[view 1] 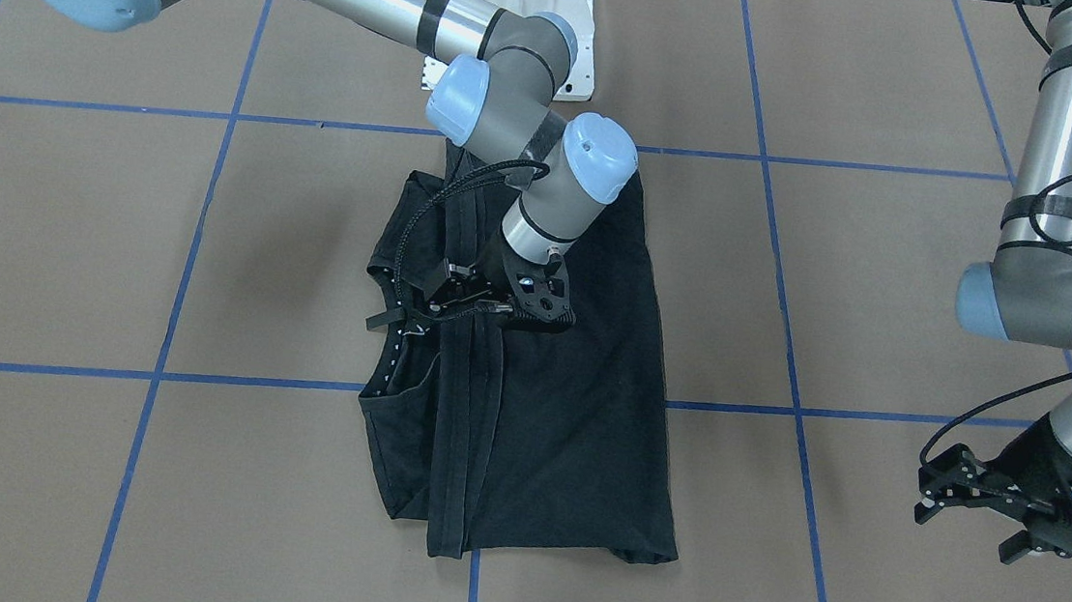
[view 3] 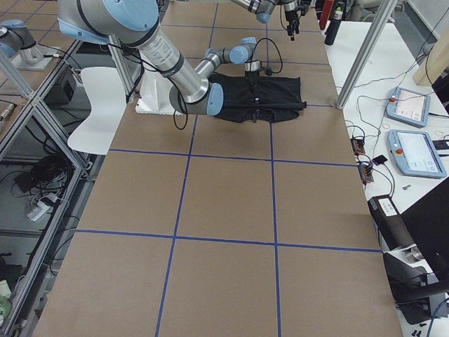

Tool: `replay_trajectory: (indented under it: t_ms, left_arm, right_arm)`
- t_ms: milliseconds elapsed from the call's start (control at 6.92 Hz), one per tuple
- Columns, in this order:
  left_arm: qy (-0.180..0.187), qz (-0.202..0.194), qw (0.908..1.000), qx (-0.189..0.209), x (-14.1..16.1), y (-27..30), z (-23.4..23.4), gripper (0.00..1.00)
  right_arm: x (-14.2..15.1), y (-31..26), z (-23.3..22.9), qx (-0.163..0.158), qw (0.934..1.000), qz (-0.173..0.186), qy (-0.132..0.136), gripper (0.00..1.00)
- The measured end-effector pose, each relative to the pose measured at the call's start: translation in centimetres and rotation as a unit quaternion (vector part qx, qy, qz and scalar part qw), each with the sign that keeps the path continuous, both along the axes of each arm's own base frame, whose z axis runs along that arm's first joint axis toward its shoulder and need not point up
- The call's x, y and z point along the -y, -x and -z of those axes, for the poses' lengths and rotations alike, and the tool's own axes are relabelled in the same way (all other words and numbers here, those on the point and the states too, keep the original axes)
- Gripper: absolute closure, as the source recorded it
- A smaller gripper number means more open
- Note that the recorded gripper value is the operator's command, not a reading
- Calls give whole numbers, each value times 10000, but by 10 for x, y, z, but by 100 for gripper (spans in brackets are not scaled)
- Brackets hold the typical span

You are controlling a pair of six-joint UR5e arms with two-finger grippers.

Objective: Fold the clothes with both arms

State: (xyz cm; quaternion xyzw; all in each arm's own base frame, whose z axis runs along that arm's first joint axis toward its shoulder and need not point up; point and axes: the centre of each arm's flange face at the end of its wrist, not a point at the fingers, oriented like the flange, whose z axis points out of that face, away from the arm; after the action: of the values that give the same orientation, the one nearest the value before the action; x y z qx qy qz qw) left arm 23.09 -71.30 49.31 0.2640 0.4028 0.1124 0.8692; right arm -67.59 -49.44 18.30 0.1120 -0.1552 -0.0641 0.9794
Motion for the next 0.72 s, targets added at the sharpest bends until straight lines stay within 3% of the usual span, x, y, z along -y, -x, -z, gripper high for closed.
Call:
replay_trajectory:
  t_ms: [434, 723]
  left_arm:
    - [15, -34, 10000, 4, -2, -5, -2, 0]
    - [17, -46, 10000, 9, -2, -6, -2, 0]
  right_arm:
    - [13, -29, -14, -432, 9984, 353, 8, 0]
    - [11, -67, -52, -491, 9976, 480, -58, 0]
